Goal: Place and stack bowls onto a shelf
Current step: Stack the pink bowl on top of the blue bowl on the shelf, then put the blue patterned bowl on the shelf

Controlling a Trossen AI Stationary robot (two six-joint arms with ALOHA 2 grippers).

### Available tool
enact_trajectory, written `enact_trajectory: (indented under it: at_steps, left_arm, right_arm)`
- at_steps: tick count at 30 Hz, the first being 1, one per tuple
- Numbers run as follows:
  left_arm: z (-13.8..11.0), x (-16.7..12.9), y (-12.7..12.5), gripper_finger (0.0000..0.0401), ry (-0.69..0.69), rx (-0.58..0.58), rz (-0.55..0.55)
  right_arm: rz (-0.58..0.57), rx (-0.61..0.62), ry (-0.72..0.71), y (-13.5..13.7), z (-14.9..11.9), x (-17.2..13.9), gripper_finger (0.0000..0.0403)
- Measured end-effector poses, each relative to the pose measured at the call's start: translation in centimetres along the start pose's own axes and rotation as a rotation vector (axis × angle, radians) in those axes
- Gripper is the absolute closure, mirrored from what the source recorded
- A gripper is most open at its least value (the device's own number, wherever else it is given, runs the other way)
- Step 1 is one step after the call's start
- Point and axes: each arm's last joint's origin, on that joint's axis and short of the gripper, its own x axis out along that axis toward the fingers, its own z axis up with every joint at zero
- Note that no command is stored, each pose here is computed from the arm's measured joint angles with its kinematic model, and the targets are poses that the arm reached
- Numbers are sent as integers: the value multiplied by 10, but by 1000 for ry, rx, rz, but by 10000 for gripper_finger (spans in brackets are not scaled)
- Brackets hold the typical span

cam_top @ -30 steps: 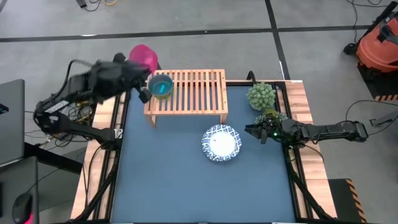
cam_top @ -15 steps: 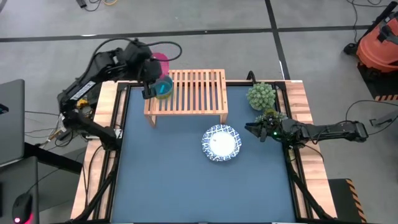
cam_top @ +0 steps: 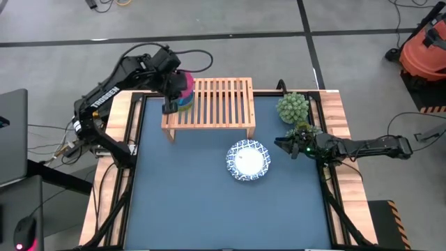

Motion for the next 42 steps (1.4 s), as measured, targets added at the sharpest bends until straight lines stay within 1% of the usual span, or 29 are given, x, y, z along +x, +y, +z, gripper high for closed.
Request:
enact_trajectory:
  at_steps: [2,5,8,11,15,26,30,38,42]
  left_arm:
    - [-4,2,-3,401,8,-5,-4]
    - [-9,2,-7,401,-28,1,21]
    - [-15,7,-10,401,-66,1,45]
    - [-23,14,-14,401,-61,0,64]
    - [-29,22,-17,401,-16,1,37]
    - [-28,23,-15,397,-28,-4,30]
    - [-28,23,-16,376,-31,-5,25]
    - [-27,23,-15,305,-37,-5,33]
    - [-24,19,-13,275,-53,-10,73]
  right_arm:
    - [0,0,0,0,0,0,184]
    - [0,-1,0,0,0,0,184]
    - [0,0,0,0,0,0,184]
    - [0,1,0,0,0,0,184]
    - [0,2,0,0,0,0,184]
    - [-10,2,-15,0,1,0,184]
    - [-10,2,-15,0,1,0,184]
    - [-10,2,-15,0,1,0,184]
    - [-10,1,-14,0,1,0,184]
